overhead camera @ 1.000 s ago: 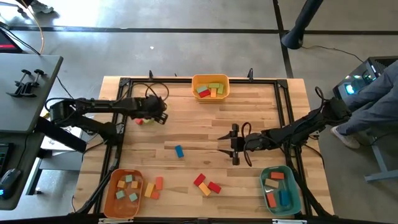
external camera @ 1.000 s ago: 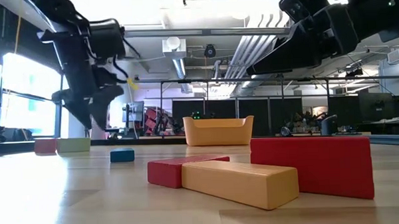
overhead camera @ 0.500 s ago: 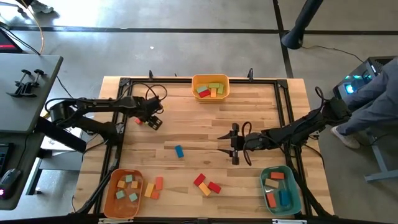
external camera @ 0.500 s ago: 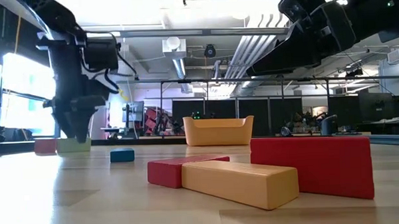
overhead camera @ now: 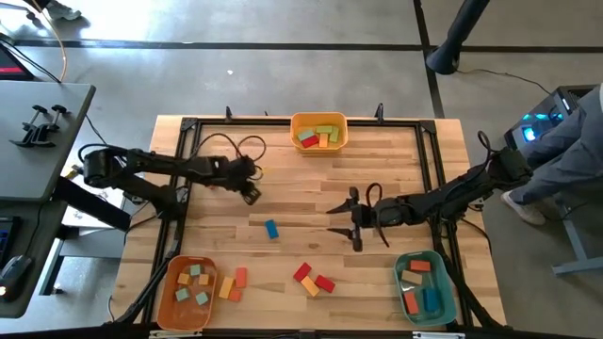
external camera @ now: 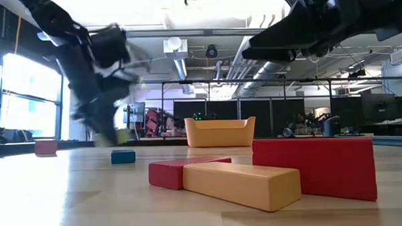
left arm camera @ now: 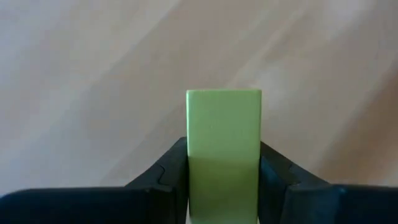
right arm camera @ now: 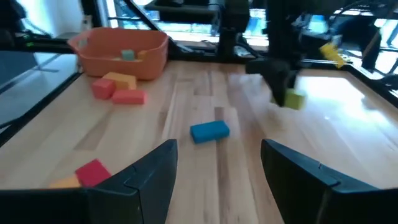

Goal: Sort blocks by size
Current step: Put the large green rectangle block into the green bin

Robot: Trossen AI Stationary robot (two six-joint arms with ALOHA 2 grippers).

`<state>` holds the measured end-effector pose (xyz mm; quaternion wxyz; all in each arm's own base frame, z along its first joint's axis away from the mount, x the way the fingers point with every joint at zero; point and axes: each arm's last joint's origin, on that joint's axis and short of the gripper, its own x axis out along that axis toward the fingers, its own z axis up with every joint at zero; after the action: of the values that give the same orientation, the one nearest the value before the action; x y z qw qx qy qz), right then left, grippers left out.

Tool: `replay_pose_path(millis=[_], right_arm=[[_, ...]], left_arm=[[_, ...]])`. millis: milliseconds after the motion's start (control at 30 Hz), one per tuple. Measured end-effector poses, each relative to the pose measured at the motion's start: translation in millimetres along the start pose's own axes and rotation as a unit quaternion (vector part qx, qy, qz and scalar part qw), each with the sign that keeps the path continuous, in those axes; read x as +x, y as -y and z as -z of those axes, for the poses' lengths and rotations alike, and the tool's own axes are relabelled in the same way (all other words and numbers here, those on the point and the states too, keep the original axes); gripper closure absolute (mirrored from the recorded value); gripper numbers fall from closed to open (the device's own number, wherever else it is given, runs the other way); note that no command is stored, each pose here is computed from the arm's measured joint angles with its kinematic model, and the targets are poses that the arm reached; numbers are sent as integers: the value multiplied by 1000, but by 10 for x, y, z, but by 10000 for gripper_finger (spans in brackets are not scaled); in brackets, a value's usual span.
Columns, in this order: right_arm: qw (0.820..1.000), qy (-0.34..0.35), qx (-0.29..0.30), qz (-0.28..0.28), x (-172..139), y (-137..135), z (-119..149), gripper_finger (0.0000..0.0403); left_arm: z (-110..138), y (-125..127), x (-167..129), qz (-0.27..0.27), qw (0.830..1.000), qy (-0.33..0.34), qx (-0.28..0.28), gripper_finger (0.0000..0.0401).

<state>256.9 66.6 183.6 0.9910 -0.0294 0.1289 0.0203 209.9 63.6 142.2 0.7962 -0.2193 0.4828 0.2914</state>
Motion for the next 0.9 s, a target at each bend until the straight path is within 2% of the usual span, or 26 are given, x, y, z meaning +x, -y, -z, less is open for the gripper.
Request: replay_pose_path(millis=[67, 133, 200, 300, 333, 400, 500, 600, 767, 900], right_arm=[[1000, -3, -1, -5, 10, -6, 14, 175], [1000, -10, 0, -5, 37, -14, 53, 175], [1000, -13, 20, -5, 102, -29, 121, 175], [999, 12, 45, -6, 220, -57, 203, 175], [998, 32, 51, -7, 259, -66, 203, 175], [995, 78, 63, -5, 314, -77, 165, 175], [986, 134, 96, 17, 350, -42, 43, 175], [982, 160, 100, 9, 368, -12, -86, 175], [980, 185, 63, -46, 419, -46, -304, 175], [982, 173, 14, -75, 473, -93, -427, 175]], left_arm=[[-74, 211, -32, 49, 995, 76, 28, 301], [-114, 435, -98, 110, 979, 164, 53, 301], [-116, 647, -199, 173, 949, 250, 80, 301], [-46, 938, -390, 248, 887, 370, 123, 301], [-3, 1012, -445, 259, 869, 397, 140, 301], [87, 1161, -532, 264, 844, 434, 171, 301], [198, 1347, -629, 238, 833, 456, 200, 301], [277, 1529, -696, 220, 826, 470, 221, 301], [316, 1799, -730, 209, 813, 479, 256, 301], [298, 1968, -731, 205, 807, 484, 269, 301]])
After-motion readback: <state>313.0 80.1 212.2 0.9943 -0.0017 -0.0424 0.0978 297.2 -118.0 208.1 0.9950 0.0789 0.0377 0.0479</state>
